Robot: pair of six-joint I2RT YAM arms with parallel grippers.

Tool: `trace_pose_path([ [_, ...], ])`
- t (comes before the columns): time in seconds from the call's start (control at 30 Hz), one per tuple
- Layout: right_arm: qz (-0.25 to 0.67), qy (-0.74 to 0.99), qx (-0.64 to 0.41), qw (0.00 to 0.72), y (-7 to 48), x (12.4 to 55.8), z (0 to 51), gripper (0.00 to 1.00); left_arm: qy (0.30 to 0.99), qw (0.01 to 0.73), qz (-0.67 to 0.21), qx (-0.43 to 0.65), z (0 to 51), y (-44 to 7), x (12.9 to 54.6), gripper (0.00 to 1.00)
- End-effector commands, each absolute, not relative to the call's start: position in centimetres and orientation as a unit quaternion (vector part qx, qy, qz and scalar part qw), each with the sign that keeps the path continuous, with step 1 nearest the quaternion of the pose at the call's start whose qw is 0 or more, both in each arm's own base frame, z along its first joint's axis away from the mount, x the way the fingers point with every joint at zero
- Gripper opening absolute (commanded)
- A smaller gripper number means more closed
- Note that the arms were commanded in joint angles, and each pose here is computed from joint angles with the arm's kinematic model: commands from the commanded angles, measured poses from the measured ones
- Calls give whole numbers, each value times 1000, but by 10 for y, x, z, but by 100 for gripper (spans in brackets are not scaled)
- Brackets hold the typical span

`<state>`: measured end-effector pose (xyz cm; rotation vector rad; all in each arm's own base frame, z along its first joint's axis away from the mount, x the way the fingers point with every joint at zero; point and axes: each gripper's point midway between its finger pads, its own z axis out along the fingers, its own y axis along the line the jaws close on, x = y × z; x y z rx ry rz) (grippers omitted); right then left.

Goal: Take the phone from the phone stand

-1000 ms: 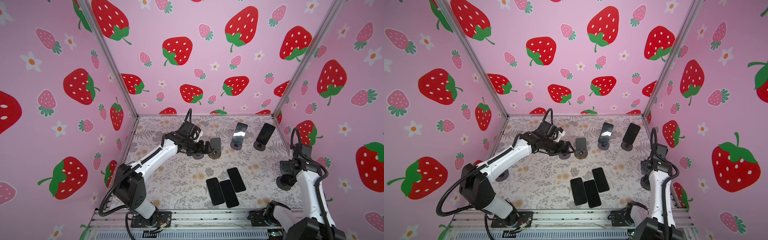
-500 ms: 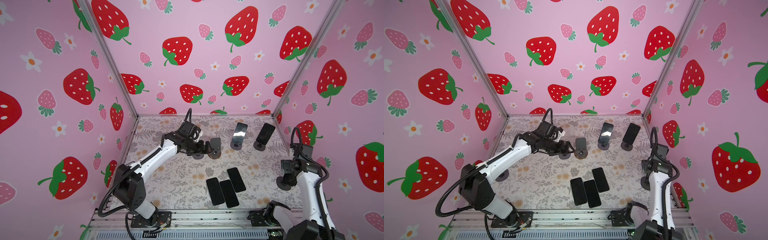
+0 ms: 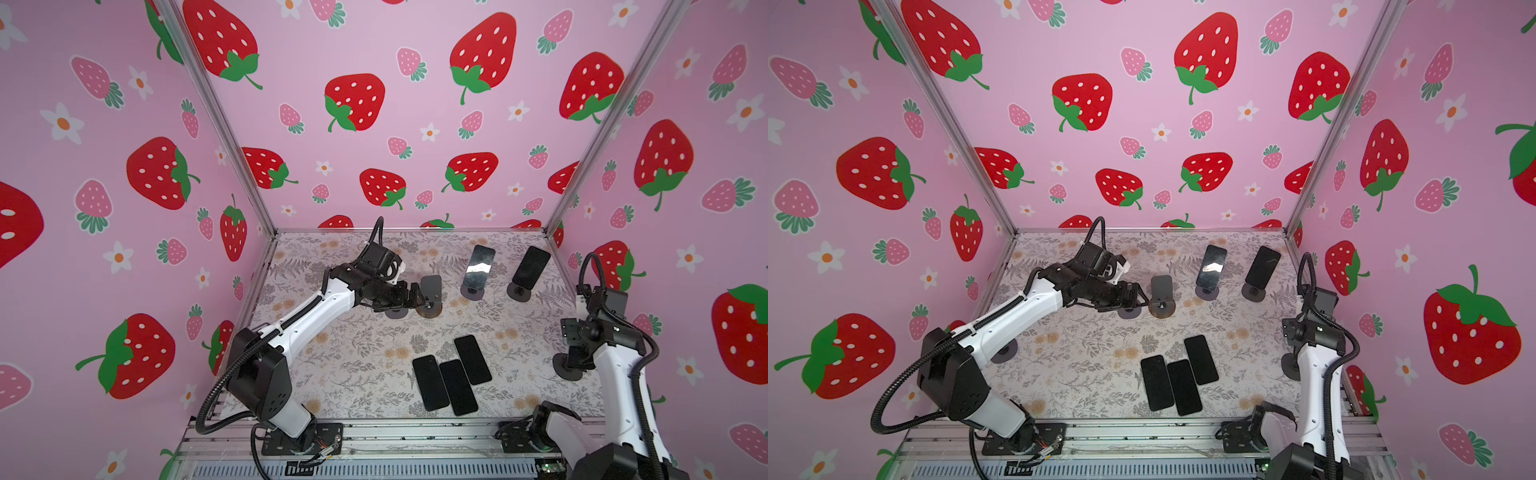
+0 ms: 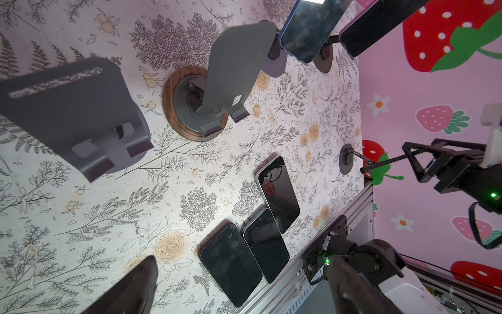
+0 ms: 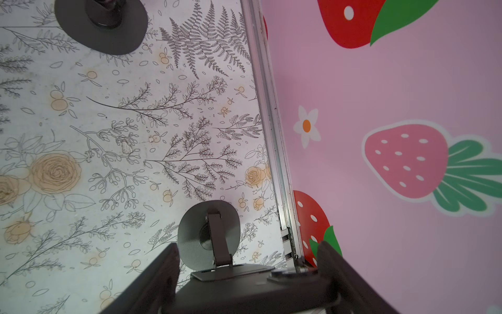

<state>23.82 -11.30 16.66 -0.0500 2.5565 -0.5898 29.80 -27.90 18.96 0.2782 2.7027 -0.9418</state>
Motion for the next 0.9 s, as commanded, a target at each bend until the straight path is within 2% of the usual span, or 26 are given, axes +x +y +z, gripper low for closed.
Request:
trace_pose_path([
  [0.0, -205, 947, -38, 246, -106, 232, 163, 76, 931, 136, -322, 105, 198, -277, 292, 99],
  [0.77, -192, 943, -72, 263, -90, 239, 169, 68, 931, 140, -320, 105, 196, -273, 288, 98],
  [0.87, -201, 935, -72, 283, -89, 239, 179, 66, 931, 140, -320, 103, 194, -273, 289, 98],
])
